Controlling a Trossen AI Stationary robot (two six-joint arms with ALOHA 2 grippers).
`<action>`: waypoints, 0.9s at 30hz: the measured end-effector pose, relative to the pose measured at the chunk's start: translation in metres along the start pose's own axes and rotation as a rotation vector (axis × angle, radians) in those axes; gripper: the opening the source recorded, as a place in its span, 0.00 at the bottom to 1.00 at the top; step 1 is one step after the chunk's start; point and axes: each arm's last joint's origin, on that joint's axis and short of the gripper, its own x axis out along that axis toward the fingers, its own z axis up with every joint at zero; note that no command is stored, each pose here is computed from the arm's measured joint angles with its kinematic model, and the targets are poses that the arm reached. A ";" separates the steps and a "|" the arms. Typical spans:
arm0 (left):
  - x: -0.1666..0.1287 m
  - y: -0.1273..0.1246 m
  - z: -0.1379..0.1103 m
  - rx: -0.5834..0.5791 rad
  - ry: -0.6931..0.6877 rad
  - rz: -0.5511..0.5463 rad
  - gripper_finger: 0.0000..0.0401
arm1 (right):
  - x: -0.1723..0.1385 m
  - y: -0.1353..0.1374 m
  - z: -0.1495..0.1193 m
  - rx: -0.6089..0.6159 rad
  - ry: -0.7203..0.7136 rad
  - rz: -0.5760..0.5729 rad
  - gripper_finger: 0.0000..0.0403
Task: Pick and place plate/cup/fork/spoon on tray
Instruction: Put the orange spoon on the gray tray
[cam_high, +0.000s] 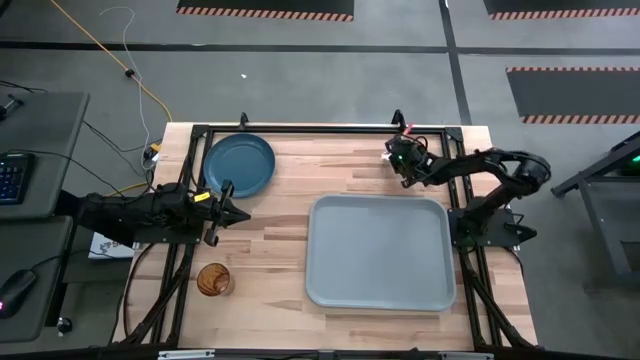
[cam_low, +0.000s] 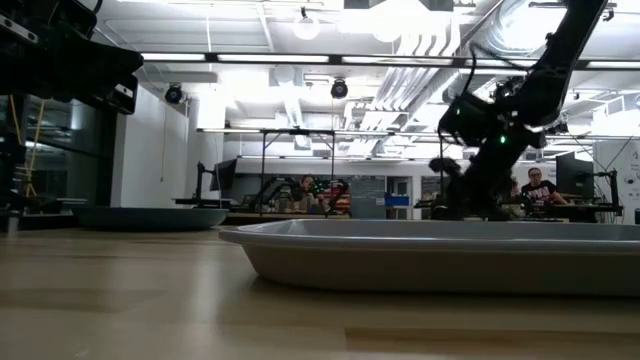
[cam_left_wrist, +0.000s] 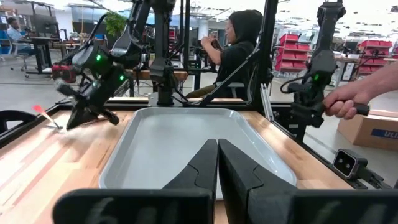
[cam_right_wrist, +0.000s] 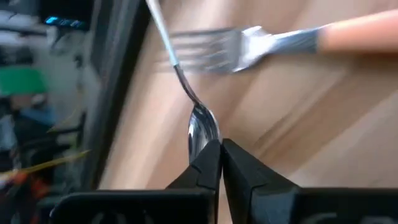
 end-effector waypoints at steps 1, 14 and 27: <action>0.000 0.000 0.000 0.000 0.001 0.000 0.01 | -0.004 0.004 -0.001 -0.019 0.016 0.022 0.01; 0.000 0.000 0.000 0.000 0.000 0.000 0.01 | -0.083 0.044 -0.011 -0.453 0.356 0.397 0.00; 0.000 0.000 0.000 0.000 0.000 0.000 0.01 | -0.199 0.075 -0.047 -1.343 1.010 0.272 0.00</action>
